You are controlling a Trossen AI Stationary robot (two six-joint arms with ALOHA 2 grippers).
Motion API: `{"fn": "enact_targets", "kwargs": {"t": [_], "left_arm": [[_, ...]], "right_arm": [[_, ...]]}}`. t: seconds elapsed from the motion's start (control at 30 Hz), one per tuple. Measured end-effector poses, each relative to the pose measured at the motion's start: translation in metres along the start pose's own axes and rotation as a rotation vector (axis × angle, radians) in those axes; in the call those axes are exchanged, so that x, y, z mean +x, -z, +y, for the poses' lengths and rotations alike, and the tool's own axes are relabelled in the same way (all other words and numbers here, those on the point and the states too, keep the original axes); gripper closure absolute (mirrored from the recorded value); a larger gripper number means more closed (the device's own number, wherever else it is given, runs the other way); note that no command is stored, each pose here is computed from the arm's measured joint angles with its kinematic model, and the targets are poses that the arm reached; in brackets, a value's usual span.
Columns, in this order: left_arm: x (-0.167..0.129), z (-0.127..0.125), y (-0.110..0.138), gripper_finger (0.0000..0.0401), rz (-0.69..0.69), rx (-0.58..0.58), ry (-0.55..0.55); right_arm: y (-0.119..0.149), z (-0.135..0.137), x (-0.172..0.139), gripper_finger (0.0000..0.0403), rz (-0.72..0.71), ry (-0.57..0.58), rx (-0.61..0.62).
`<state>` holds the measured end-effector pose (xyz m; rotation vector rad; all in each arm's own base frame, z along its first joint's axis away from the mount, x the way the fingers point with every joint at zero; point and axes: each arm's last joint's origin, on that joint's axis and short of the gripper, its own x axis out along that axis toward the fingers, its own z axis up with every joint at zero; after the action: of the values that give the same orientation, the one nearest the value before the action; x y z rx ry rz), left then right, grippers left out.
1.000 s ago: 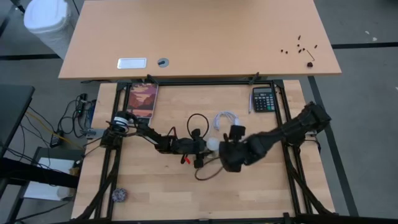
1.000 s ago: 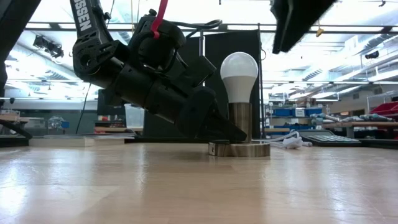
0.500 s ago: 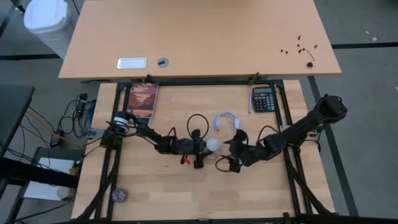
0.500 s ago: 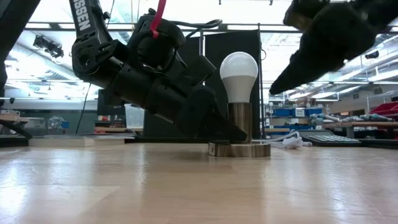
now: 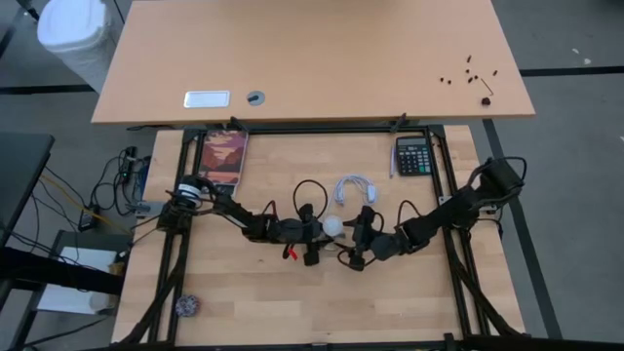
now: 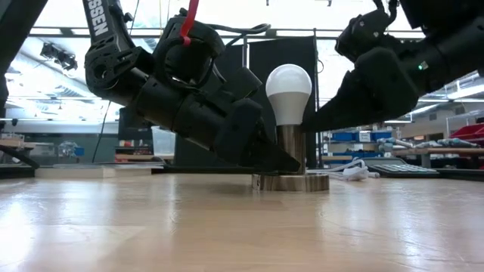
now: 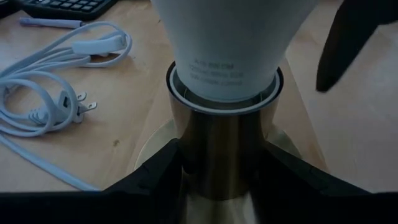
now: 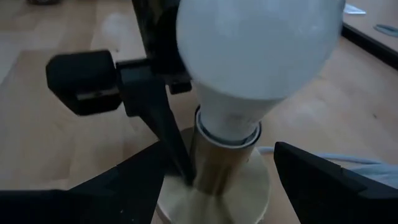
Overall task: Screw lightbulb
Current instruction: Insert the lightbulb into the lamp
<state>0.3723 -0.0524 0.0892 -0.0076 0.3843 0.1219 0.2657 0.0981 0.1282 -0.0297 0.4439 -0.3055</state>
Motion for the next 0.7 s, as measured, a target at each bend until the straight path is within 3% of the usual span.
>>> {"fn": "enact_targets", "kwargs": {"t": [0.7], "left_arm": [[0.0,-0.003,0.002,0.0208,0.048,0.067,0.114]], "right_arm": [[-0.01,0.001,0.003,0.0096,-0.058,-0.116,-0.041]]}}
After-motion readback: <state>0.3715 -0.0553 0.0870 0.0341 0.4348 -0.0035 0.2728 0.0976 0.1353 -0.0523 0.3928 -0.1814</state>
